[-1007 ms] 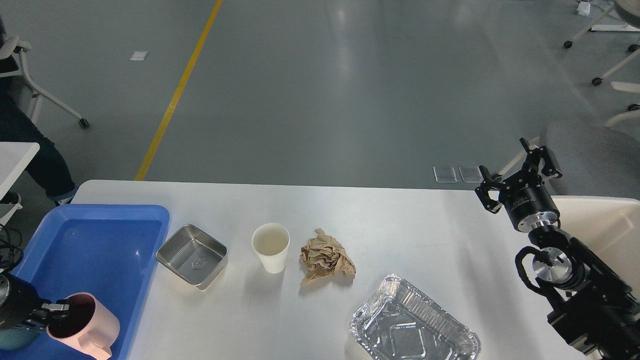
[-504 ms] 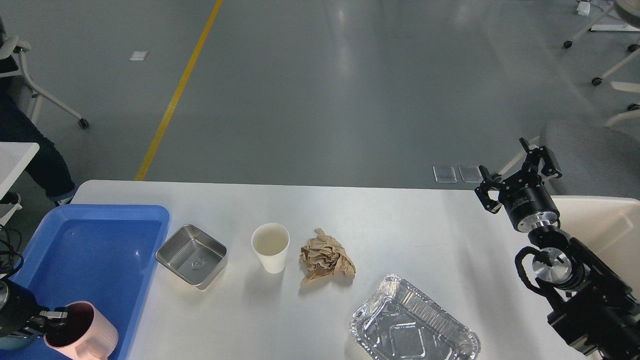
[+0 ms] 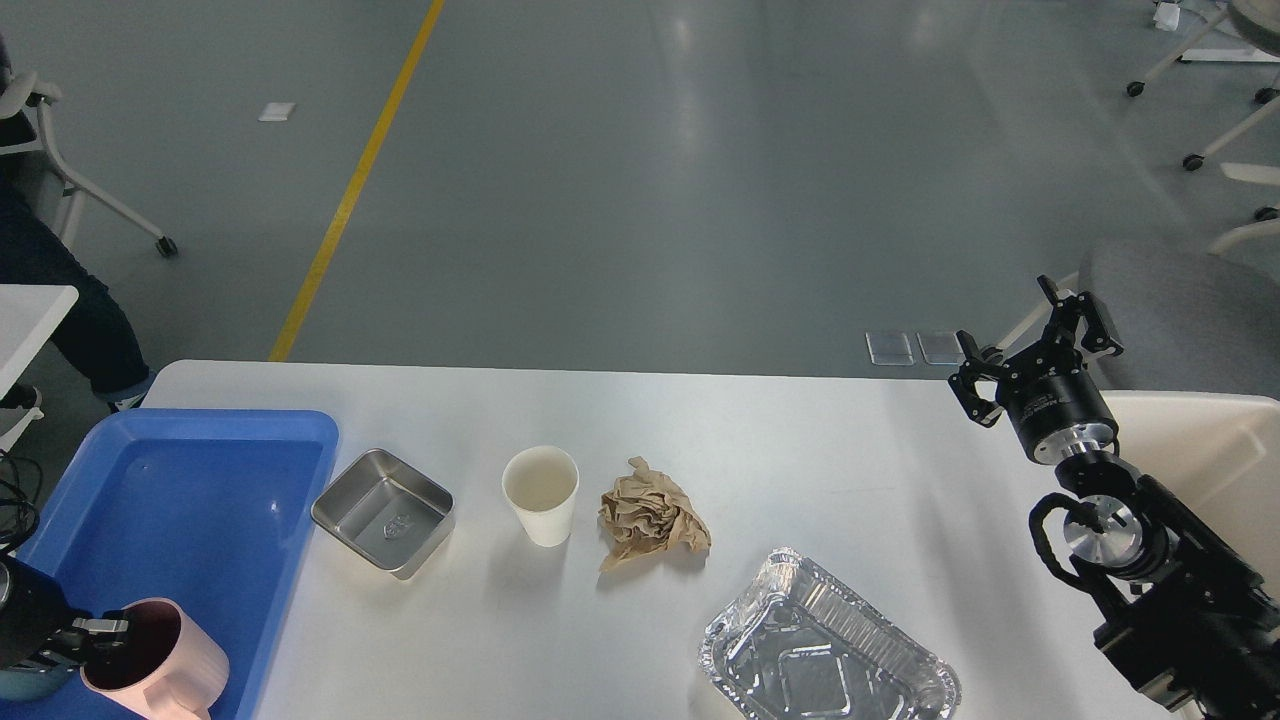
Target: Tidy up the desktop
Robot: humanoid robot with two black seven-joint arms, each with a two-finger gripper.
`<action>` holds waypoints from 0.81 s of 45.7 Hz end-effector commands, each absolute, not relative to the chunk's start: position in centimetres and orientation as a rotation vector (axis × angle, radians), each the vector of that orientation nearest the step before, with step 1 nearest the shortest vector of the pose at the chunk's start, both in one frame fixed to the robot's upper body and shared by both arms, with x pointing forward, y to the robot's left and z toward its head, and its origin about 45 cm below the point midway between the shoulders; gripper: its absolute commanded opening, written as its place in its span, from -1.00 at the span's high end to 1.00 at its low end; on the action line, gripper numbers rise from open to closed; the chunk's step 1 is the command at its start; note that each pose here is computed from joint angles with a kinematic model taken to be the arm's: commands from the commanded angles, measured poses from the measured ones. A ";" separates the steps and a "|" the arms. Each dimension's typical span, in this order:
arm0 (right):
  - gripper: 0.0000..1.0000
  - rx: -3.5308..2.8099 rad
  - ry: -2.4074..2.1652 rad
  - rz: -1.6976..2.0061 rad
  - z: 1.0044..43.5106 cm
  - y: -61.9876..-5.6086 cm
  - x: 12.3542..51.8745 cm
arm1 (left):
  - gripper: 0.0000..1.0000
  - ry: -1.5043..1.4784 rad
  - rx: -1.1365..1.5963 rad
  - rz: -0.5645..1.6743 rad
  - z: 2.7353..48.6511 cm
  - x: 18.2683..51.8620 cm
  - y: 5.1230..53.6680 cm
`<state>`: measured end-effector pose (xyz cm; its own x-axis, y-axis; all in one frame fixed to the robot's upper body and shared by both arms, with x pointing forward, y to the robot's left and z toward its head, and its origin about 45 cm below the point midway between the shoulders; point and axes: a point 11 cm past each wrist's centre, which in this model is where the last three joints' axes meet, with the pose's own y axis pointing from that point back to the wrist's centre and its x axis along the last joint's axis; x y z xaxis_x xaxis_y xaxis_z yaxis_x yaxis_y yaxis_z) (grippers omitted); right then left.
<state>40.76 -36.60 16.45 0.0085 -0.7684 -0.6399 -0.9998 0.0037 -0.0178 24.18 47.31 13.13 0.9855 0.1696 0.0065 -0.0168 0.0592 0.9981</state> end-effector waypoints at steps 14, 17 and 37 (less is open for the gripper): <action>-1.00 -1.817 1.811 0.639 16.5 -36.6 40.8 | -0.94 0.126 1.523 0.169 13.4 24.5 48.1; -1.00 -1.814 1.814 0.640 16.4 -36.6 40.8 | -0.94 0.124 1.516 0.176 13.5 24.7 48.0; -1.00 -1.816 1.812 0.640 16.4 -36.6 40.8 | -0.94 0.147 1.425 0.164 16.3 25.5 47.6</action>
<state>40.76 -36.59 16.43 0.0073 -0.7687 -0.6395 -0.9999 0.0041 -0.0164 25.14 47.95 16.01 0.9795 0.2010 -0.0123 -0.0123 0.1206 0.9926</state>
